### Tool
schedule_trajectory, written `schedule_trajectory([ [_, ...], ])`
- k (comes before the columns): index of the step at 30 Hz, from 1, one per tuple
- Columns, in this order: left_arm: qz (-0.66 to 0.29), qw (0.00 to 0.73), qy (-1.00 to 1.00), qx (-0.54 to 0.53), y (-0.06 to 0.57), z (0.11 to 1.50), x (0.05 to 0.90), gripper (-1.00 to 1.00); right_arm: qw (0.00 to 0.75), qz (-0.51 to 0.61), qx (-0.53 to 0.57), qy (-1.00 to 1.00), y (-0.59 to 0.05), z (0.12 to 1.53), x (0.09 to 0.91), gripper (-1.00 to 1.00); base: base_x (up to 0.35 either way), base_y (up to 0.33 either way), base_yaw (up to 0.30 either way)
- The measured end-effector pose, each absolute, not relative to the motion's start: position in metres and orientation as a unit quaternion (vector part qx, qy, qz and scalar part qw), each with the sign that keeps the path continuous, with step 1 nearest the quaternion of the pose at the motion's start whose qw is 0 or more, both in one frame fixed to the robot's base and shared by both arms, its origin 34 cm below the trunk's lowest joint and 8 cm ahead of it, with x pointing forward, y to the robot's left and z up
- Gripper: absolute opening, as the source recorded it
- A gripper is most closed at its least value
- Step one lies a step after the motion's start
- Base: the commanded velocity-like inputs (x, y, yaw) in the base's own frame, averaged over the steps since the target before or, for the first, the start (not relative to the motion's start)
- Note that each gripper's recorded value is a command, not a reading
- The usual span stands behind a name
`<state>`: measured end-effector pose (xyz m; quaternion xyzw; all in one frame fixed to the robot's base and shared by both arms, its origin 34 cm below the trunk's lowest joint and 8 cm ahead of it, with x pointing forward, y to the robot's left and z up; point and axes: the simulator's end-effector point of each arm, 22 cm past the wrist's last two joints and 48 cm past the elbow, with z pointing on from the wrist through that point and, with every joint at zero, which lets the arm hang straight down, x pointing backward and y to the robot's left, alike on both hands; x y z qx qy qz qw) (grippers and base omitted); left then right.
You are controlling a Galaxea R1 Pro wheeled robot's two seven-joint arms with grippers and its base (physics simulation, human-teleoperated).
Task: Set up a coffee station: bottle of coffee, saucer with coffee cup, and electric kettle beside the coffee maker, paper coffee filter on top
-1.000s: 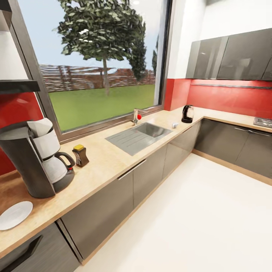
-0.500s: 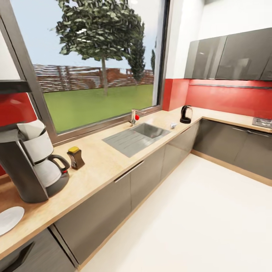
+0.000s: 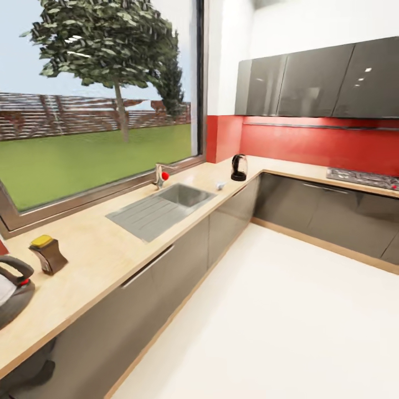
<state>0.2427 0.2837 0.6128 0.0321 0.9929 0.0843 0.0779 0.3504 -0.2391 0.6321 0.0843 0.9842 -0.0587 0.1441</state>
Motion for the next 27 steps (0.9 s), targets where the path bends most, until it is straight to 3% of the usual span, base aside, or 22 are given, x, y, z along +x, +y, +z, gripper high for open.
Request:
schedule_trajectory([
  [10, 0.086, 0.079, 0.993, 0.032, 0.285, 0.613, 0.244, 1.00, 0.139, -0.059, 0.084, 0.985, -0.241, 0.630, 0.343, 1.00, 0.312, -0.133, -0.300],
  [18, 0.086, 0.080, 0.992, 0.035, 0.286, 0.613, 0.244, 1.00, 0.096, 0.007, 0.073, 0.993, -0.223, 0.614, 0.267, 1.00, 0.333, -0.079, -0.300],
  [23, 0.086, 0.080, 0.992, 0.035, 0.286, 0.613, 0.244, 1.00, 0.093, 0.010, 0.073, 0.993, -0.223, 0.613, 0.261, 1.00, 0.334, -0.074, -0.299],
  [27, 0.086, 0.080, 0.992, 0.034, 0.285, 0.613, 0.245, 1.00, 0.092, 0.011, 0.071, 0.993, -0.221, 0.613, 0.261, 1.00, 0.336, -0.041, -0.049],
])
